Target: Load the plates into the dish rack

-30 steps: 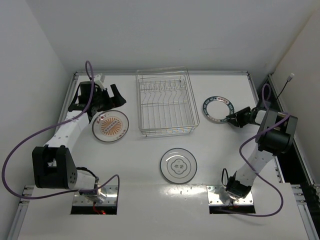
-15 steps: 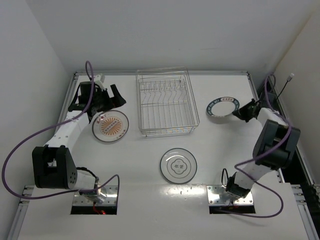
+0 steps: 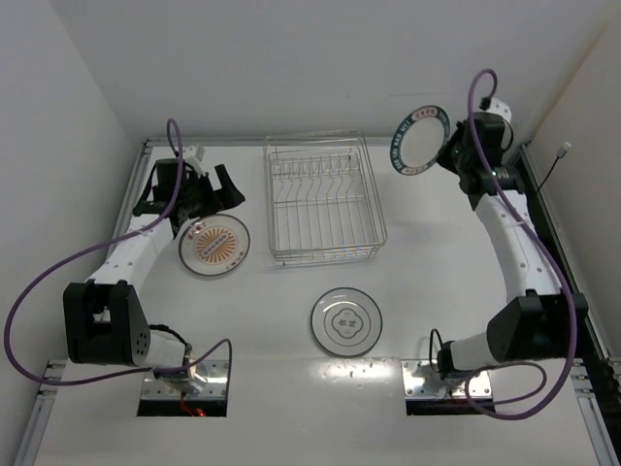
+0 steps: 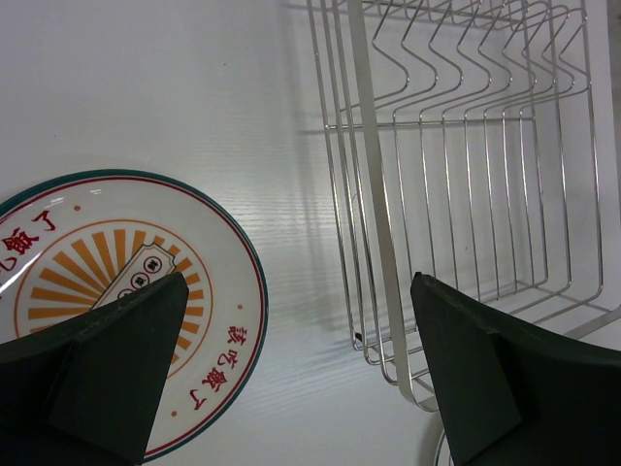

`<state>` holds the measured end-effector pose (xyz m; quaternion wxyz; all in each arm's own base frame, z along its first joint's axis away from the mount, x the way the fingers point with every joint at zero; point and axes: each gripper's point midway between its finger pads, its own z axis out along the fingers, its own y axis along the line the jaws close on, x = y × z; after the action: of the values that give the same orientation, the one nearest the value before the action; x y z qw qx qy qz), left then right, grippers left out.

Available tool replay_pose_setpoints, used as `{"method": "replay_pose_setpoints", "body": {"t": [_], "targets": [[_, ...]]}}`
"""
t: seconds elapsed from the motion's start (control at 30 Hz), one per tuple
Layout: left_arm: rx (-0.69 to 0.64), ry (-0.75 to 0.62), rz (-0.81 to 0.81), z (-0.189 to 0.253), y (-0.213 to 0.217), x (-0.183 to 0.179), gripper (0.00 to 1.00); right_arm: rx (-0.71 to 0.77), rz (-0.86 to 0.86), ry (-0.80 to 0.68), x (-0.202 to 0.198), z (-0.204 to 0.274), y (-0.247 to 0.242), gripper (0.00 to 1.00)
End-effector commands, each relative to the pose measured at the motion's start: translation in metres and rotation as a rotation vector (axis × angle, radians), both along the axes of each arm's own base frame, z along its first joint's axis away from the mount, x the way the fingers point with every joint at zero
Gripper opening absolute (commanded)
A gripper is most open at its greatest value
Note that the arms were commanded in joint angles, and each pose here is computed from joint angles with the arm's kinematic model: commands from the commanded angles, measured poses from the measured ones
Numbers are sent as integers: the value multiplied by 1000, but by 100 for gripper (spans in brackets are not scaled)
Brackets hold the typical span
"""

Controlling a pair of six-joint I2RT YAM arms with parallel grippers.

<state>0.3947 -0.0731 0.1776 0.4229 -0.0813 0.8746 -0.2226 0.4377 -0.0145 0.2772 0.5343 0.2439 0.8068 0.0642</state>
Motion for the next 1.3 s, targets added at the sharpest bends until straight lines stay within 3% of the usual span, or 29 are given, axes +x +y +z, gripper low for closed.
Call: {"method": "replay_pose_setpoints", "body": {"t": [0.0, 0.33, 0.77, 1.27], "targets": [[-1, -30, -8, 9, 2, 6, 99, -167, 1, -49, 23, 33, 18, 0], [-1, -39, -8, 13, 2, 8, 99, -402, 51, 58, 61, -2, 68, 0], [4, -30, -1, 11, 3, 10, 99, -483, 92, 78, 77, -23, 110, 0], [-1, -21, -8, 8, 2, 10, 99, -551, 30, -32, 71, 37, 125, 0]]}}
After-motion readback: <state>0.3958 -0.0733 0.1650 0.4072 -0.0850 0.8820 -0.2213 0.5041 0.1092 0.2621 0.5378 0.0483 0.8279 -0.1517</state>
